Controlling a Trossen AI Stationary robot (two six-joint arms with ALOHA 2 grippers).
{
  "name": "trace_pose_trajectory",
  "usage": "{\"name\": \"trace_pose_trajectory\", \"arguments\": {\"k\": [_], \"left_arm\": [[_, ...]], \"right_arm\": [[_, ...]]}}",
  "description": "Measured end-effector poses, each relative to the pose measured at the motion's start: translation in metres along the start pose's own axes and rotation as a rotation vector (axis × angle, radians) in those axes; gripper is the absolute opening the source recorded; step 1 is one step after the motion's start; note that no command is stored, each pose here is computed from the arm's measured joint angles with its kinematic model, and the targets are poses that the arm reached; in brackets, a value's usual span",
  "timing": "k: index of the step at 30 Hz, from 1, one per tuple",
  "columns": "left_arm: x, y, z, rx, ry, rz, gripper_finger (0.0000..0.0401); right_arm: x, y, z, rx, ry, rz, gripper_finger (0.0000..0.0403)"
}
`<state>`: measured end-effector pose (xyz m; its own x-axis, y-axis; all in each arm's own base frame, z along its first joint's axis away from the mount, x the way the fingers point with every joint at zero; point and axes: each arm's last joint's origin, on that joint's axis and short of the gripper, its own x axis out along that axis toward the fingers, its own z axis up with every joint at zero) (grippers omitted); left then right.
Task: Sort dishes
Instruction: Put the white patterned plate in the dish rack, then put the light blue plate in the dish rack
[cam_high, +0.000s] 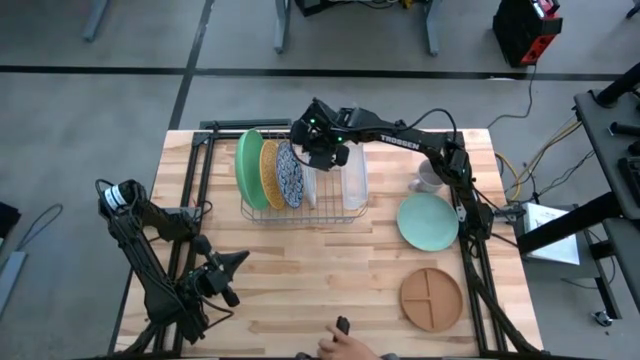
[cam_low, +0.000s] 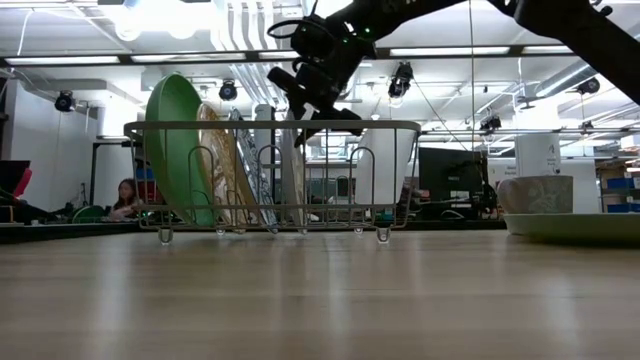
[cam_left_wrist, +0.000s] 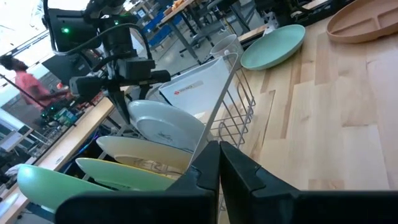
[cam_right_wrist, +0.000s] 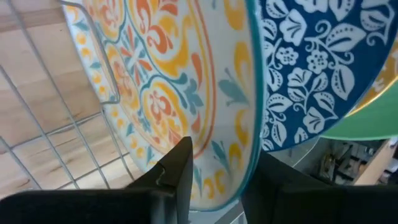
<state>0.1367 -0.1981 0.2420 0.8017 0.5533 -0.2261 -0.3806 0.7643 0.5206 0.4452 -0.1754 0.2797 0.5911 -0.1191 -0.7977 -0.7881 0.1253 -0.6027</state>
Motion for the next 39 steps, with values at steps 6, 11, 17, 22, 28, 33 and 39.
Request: {"name": "trace_pose_trajectory", "arguments": {"k": [6, 11, 17, 22, 28, 33, 39], "left_arm": [[0.000, 0.000, -0.001, -0.004, 0.020, -0.002, 0.0000], [0.000, 0.000, -0.001, -0.007, 0.020, -0.002, 0.0000], [0.000, 0.000, -0.001, -0.010, 0.019, -0.002, 0.0000], [0.000, 0.000, -0.001, -0.011, 0.019, -0.002, 0.0000], [0.001, 0.000, 0.000, -0.018, 0.018, 0.001, 0.0000], [0.005, 0.004, 0.009, -0.038, 0.028, 0.013, 0.0000], [0.008, 0.007, 0.038, 0.005, -0.005, 0.024, 0.0000]], "right_arm": [[-0.001, -0.001, 0.000, 0.023, 0.009, -0.011, 0.0125], [-0.007, -0.007, 0.000, 0.058, 0.017, -0.068, 0.0141], [-0.010, -0.008, 0.000, 0.072, 0.020, -0.073, 0.0155], [-0.027, -0.010, -0.002, 0.129, 0.158, -0.080, 0.0157], [-0.076, -0.003, -0.001, 0.420, 0.348, -0.049, 0.0138], [-0.135, 0.005, 0.008, 1.121, 0.327, -0.164, 0.0106], [-0.181, 0.042, 0.030, 1.547, 0.327, -0.010, 0.0064]]}}
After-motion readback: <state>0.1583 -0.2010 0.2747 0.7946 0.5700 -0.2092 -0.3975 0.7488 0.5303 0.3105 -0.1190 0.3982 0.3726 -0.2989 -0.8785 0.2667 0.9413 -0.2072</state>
